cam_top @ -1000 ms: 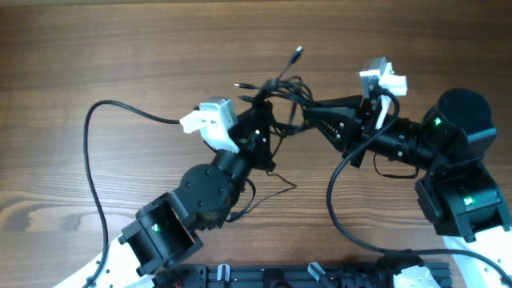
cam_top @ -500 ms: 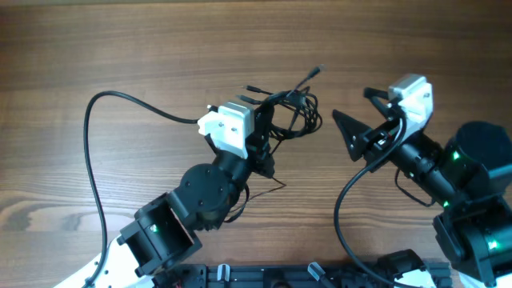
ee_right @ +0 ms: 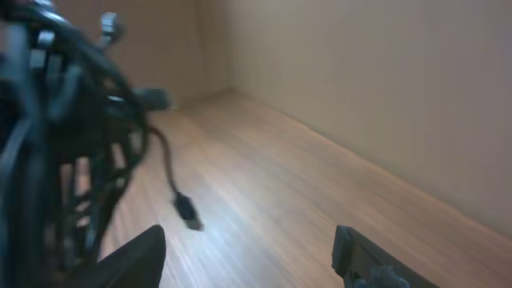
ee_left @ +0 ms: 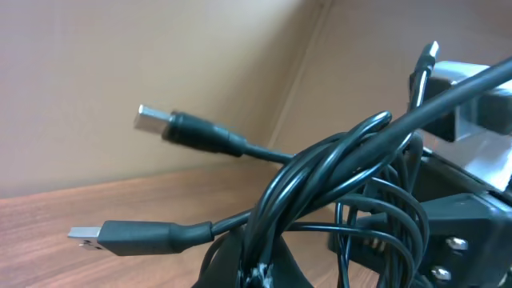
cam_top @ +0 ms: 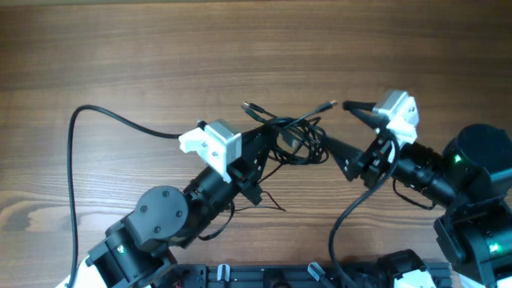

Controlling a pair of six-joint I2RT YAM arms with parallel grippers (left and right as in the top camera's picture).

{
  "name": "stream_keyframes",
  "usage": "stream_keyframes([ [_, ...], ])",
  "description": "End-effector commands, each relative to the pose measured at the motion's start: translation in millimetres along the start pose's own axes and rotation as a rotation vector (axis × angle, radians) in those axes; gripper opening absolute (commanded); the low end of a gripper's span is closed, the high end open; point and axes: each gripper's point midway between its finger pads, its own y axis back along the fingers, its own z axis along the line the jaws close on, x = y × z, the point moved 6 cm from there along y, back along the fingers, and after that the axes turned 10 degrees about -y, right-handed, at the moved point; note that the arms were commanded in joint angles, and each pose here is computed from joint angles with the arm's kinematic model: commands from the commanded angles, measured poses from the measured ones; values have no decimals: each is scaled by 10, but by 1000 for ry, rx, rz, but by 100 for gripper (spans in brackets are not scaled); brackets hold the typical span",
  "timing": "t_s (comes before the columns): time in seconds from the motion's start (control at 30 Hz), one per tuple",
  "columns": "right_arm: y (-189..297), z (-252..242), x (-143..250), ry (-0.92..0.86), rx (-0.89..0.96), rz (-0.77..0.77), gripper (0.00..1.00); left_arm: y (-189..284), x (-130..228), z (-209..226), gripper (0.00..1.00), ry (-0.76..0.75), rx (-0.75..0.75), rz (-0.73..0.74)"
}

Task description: Untangle cables

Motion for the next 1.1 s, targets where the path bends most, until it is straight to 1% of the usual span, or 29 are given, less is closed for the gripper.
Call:
stream_keyframes([
  [0.0,51,123,-84,53,-80,-25,69,24,-82,-16,4,-8,18,-24],
  [0.1,53,142,-84,50,-96,-25,68,23,-80,-12,4,-9,14,-24],
  [0.23,82,309,-91,87,-247,-31,68,-23,-24,-13,3,-13,11,0],
  [0.3,93,350,-100,93,-285,-36,68,-66,12,-22,4,-14,14,12],
  [0.43,69,316,-124,100,-265,-45,68,-198,115,-184,4,-12,143,49],
  [0.5,24,189,-126,81,-164,-42,68,-230,132,-257,4,-11,204,53],
  [0.53,-11,61,-124,25,-66,-37,67,-230,126,-279,4,-10,223,50],
  [0.57,-31,-39,-115,-21,12,-32,64,-229,126,-280,4,-10,224,51],
  [0.63,-28,-318,-28,-139,243,-7,55,-208,100,-272,4,-11,218,41],
  [0.67,-5,-416,15,-185,331,1,53,-195,83,-261,4,-10,209,34],
  [0.73,81,-592,96,-267,511,7,54,-174,47,-218,4,-9,173,18],
  [0.8,162,-708,163,-312,642,13,55,-156,16,-180,4,-8,141,4],
  [0.83,199,-752,185,-330,694,11,58,-146,4,-175,4,-8,138,-1],
  [0.9,282,-836,225,-364,802,2,67,-132,-12,-161,4,-10,126,-7],
  [0.93,311,-861,240,-377,837,-2,69,-130,-18,-142,4,-10,110,-11],
  [1.07,354,-892,273,-382,886,6,70,-133,-12,-111,4,-10,82,-9],
])
